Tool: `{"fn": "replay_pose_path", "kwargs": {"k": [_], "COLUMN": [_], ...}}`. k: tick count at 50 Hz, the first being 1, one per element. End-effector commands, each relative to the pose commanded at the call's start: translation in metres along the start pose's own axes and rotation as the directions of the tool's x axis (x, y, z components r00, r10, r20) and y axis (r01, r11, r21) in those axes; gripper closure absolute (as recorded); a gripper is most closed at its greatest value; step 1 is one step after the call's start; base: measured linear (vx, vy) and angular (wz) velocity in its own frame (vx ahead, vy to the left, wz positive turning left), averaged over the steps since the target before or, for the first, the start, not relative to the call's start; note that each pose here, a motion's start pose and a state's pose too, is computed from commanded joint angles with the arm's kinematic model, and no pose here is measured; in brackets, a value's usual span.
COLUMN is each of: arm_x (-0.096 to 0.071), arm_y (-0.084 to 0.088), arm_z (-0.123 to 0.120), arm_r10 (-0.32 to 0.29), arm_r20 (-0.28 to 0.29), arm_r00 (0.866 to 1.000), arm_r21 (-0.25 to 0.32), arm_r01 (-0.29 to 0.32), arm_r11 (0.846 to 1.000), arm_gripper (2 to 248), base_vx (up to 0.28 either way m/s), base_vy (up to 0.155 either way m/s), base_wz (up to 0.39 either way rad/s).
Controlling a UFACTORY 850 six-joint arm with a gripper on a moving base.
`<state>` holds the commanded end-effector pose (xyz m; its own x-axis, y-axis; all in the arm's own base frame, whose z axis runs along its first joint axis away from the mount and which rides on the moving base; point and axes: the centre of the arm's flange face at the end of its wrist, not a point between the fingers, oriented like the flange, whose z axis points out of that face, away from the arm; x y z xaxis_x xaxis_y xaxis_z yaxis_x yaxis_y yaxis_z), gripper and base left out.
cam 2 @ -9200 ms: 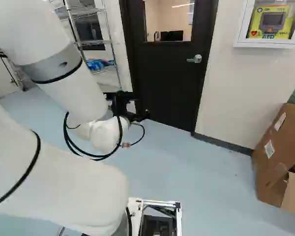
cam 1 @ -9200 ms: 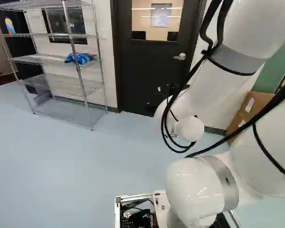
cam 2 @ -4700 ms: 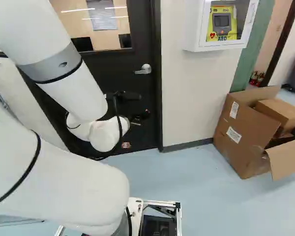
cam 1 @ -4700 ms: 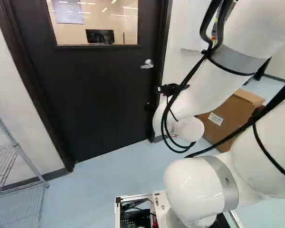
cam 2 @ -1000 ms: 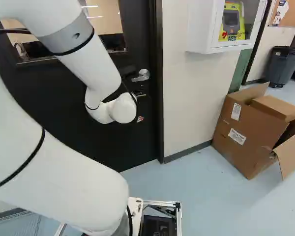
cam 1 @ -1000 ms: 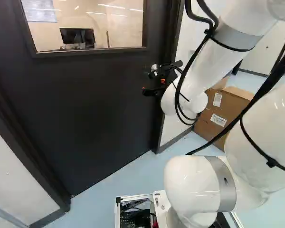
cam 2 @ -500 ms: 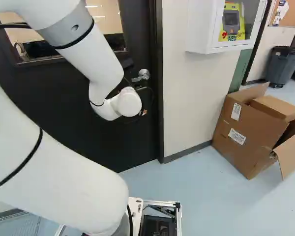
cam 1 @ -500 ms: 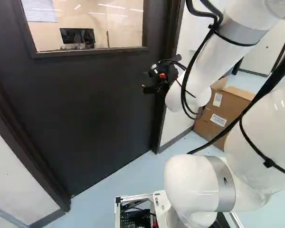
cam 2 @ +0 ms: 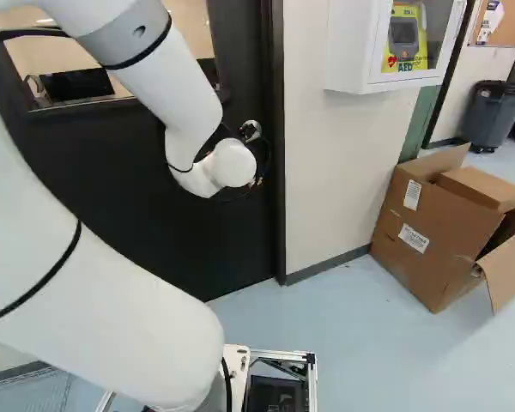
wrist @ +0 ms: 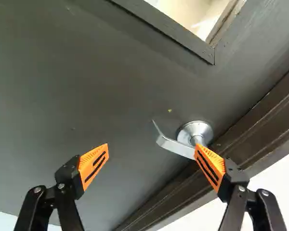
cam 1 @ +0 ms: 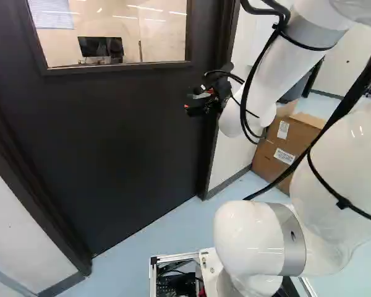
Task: Open the door and move inside
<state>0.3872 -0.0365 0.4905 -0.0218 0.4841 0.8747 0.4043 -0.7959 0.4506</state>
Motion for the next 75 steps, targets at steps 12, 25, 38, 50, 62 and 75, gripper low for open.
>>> {"fn": "replay_pose_path", "kwargs": {"k": [12,25,38,50,62,75], "arm_x": [0.002,0.003,0.003,-0.006,-0.018,-0.03], "arm_y": [0.009,0.017,0.018,0.013,0.009,0.003], "arm_z": [0.013,0.031,0.045,0.051,0.056,0.062], "arm_r10": [-0.005,-0.005,-0.005,0.008,0.023,0.04], "arm_r20": [-0.003,-0.007,-0.011,0.006,0.027,0.05], "arm_r00": [1.0,1.0,1.0,1.0,0.999,0.998], "arm_r21": [0.006,0.017,0.035,0.051,0.065,0.081], "arm_r01": [0.005,0.005,0.006,-0.008,-0.025,-0.044], "arm_r11": [1.0,1.0,0.999,0.999,0.998,0.996], "arm_gripper": [3,3,3,3,3,3], "base_vx": [0.0,0.0,0.0,0.0,0.0,0.0], "base_vy": [0.0,0.0,0.0,0.0,0.0,0.0], "base_wz": [0.0,0.0,0.0,0.0,0.0,0.0]}}
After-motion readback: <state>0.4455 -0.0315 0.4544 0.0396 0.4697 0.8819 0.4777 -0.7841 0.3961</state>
